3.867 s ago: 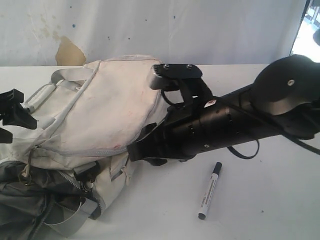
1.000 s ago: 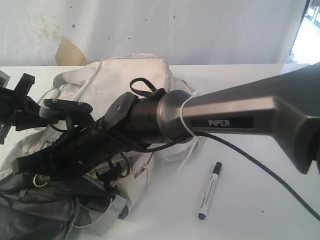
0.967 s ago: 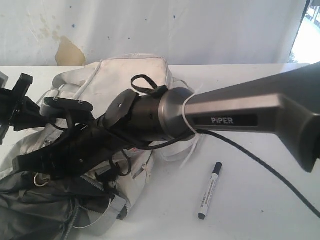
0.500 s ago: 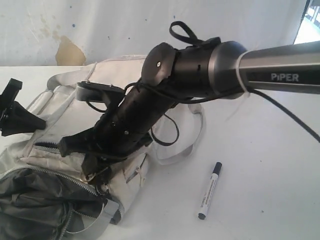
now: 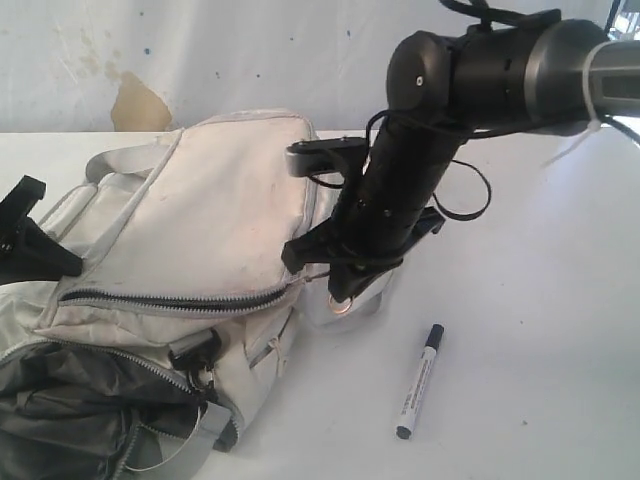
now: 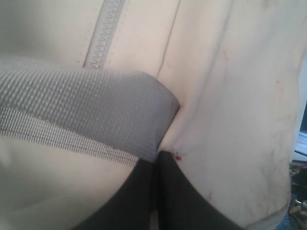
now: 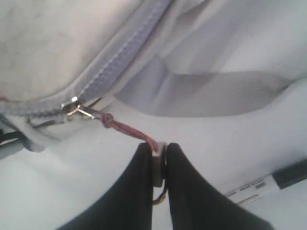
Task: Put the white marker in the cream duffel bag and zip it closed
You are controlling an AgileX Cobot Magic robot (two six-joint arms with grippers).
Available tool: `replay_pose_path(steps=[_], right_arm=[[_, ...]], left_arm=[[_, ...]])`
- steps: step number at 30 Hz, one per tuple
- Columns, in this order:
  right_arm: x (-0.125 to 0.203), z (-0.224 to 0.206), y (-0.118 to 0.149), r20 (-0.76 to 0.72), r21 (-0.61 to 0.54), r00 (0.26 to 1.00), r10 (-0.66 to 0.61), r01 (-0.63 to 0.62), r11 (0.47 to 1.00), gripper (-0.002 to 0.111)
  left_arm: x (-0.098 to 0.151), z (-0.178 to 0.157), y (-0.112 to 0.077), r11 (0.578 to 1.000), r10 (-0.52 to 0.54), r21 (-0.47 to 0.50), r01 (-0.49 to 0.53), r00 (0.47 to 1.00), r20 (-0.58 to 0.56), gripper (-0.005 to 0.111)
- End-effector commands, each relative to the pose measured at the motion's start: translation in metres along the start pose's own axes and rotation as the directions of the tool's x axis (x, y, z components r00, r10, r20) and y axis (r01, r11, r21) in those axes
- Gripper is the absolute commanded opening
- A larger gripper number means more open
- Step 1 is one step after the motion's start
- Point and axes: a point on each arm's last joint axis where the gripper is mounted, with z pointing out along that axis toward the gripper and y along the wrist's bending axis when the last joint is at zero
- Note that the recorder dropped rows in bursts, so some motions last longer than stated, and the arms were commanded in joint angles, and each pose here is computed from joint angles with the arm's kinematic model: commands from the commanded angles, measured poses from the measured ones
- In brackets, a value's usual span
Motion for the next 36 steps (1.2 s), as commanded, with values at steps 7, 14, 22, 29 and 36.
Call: replay_pose_path(steps=[7,14,22,29,36], right_arm=[[-0.017,-0.014,-0.038,0.207,0.069,0.977,0.056,-0.072,0.995,0.0],[-0.015,-0.013,-0.035,0.184,0.043,0.98,0.07,-0.08,0.996,0.0],[-0.014,-0.013,-0.035,0.182,0.043,0.981,0.068,-0.077,0.996,0.0],[-0.015,-0.014,-0.035,0.19,0.044,0.979,0.068,-0.078,0.996,0.0],[-0.015,-0.014,-0.035,0.19,0.044,0.979,0.068,-0.078,0.996,0.0]], left_arm=[[-0.004,-0.005,0.001,0.988,0.15,-0.039,-0.149,0.988,0.034,0.0],[-0.009,-0.021,-0.011,0.943,0.324,-0.127,-0.307,0.934,0.148,0.018],[-0.006,-0.029,-0.032,0.9,0.435,-0.051,-0.434,0.88,0.19,0.056],[0.012,-0.01,-0.073,0.744,0.663,0.013,-0.669,0.739,0.118,0.058],[0.036,0.028,-0.118,0.55,0.834,0.031,-0.835,0.551,0.037,0.058]])
